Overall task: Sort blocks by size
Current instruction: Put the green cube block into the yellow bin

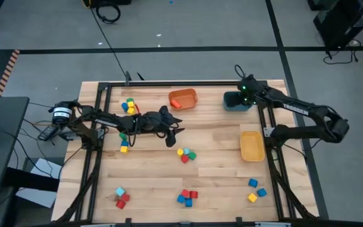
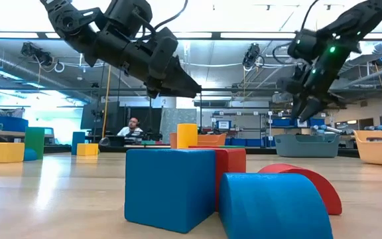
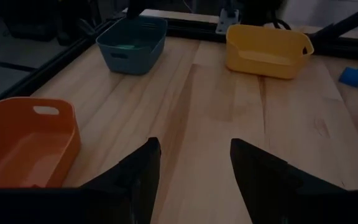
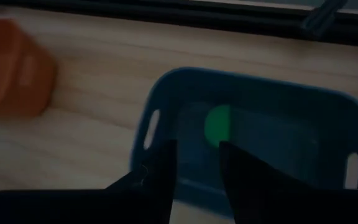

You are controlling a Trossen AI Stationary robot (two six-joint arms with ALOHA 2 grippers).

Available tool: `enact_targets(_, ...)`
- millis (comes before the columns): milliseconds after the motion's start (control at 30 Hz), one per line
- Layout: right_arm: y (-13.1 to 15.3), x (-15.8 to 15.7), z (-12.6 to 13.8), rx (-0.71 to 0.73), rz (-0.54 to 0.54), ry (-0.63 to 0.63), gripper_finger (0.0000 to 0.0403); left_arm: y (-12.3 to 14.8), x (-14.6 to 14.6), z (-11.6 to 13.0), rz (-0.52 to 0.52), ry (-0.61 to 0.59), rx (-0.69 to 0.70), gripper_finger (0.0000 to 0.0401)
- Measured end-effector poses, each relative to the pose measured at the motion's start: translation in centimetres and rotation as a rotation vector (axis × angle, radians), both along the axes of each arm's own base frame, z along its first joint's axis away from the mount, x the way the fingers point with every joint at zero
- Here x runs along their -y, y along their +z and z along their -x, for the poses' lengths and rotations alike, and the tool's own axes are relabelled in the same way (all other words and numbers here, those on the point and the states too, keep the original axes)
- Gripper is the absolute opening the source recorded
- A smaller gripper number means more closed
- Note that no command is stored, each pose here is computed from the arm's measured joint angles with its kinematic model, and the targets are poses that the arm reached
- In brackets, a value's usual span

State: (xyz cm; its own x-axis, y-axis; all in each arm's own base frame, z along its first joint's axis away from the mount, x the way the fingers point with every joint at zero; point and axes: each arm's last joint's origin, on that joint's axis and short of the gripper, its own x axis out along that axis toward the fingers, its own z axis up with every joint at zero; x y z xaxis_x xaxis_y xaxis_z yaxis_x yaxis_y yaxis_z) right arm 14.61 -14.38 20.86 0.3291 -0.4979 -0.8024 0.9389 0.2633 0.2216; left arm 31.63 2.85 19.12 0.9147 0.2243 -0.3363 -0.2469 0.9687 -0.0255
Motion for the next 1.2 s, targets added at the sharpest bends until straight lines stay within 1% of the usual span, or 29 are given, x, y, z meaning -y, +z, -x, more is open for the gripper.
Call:
enact_targets(167,1.6,-2.8,-0.2,0.058,0.052,0.045,0.0126,0.2,0.0,-0.1,-0.001,0.000,0.020,0.0202)
enact_targets(233,1.8,-4.1,-0.2,0.080,0.073,0.065,0.0124,0.3,0.0,-0.1,-0.002,0.000,0.035,0.0202)
enact_targets(400,1.5,-7.3,-0.2,0.146,0.118,0.157,0.0121,0.4,0.0,-0.1,-0.002,0.000,0.039,0.0202)
enact_targets(600,0.8,-10.5,-0.6,0.285,0.163,0.247,0.0120,0.4,0.0,-0.1,-0.003,0.000,0.042,0.0202)
enact_targets(767,0.7,-12.8,-1.6,0.412,0.247,0.322,0.0111,0.4,0.0,-0.1,-0.003,-0.001,0.043,0.0202)
enact_targets(933,1.1,-14.8,-3.1,0.497,0.347,0.493,0.0094,0.4,0.0,-0.1,-0.003,-0.001,0.043,0.0202)
enact_targets(1000,1.1,-15.4,-3.8,0.524,0.374,0.538,0.0090,0.4,0.0,-0.1,-0.003,-0.001,0.044,0.0202)
enact_targets(1100,0.9,-16.1,-4.8,0.538,0.399,0.581,0.0087,0.4,0.0,-0.1,-0.003,-0.001,0.044,0.0202)
enact_targets(1200,0.1,-16.4,-5.7,0.507,0.413,0.611,0.0088,0.4,0.0,-0.1,-0.003,-0.001,0.043,0.0202)
